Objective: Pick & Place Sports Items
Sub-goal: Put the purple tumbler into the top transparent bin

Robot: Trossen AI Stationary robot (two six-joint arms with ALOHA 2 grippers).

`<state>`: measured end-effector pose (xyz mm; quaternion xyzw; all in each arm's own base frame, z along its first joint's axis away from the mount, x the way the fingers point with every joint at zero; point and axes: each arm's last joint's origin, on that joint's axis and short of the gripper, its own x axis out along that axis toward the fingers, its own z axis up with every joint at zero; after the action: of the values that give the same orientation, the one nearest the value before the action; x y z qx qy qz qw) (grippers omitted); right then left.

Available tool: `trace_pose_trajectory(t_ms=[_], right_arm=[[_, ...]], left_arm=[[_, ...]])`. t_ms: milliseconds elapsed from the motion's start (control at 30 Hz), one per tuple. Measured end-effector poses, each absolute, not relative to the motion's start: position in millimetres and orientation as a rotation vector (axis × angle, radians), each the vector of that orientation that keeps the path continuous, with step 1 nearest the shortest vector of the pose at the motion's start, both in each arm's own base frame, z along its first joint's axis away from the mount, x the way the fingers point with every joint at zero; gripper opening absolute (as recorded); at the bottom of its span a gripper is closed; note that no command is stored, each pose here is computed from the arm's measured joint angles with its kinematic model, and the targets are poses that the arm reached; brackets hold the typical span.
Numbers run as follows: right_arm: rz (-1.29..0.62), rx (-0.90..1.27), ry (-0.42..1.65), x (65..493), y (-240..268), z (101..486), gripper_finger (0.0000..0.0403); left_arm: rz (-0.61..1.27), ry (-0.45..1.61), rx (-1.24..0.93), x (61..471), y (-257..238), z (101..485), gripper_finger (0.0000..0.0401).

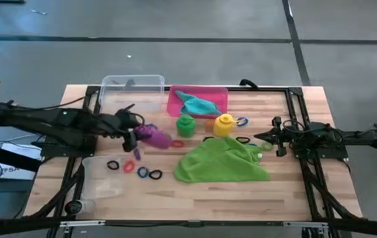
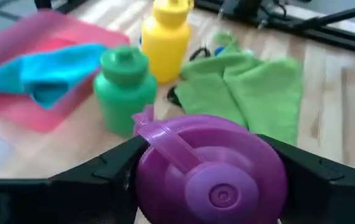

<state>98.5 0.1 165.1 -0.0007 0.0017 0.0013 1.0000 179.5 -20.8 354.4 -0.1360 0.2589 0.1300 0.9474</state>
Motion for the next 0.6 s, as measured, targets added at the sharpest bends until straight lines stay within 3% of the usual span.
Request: trace_pose_trajectory(t_ms=[600], right_arm=[[0.003, -0.001, 0.004, 99, 0, 165, 0.0000]], left_arm=[[0.521, 0.519, -0.098, 212, 48, 442, 0.0204]])
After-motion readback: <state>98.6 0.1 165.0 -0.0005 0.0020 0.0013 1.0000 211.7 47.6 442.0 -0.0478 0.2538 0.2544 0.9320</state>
